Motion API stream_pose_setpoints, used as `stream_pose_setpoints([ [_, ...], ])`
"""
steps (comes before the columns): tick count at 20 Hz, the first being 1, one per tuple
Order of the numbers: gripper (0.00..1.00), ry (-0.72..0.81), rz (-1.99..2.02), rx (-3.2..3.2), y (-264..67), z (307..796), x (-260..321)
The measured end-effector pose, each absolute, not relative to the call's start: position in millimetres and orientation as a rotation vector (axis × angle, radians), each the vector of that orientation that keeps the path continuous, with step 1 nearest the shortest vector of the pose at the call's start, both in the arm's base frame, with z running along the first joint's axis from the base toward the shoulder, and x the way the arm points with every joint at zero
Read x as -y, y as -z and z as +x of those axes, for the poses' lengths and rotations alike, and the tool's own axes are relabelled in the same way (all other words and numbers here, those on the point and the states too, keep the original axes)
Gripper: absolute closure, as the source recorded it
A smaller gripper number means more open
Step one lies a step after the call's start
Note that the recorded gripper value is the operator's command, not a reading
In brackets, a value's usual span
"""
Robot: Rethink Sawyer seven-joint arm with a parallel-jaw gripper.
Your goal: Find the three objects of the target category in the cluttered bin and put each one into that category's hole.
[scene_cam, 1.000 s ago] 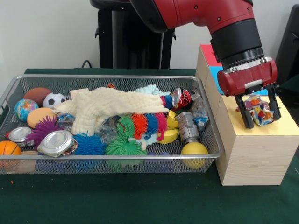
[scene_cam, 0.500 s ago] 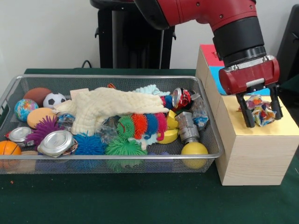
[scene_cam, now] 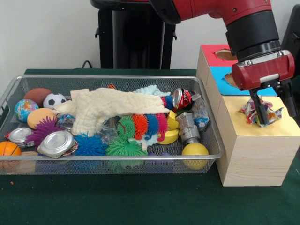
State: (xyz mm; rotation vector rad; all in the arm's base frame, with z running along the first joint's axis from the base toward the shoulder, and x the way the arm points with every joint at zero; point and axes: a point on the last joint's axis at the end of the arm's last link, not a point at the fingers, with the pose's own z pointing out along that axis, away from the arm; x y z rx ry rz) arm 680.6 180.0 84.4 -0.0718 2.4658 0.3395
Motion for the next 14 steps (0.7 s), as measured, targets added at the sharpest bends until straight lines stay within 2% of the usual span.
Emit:
stream_pose_setpoints([
  [14, 0.0, -0.323, 0.002, -2.592, -122, 686, -163],
])
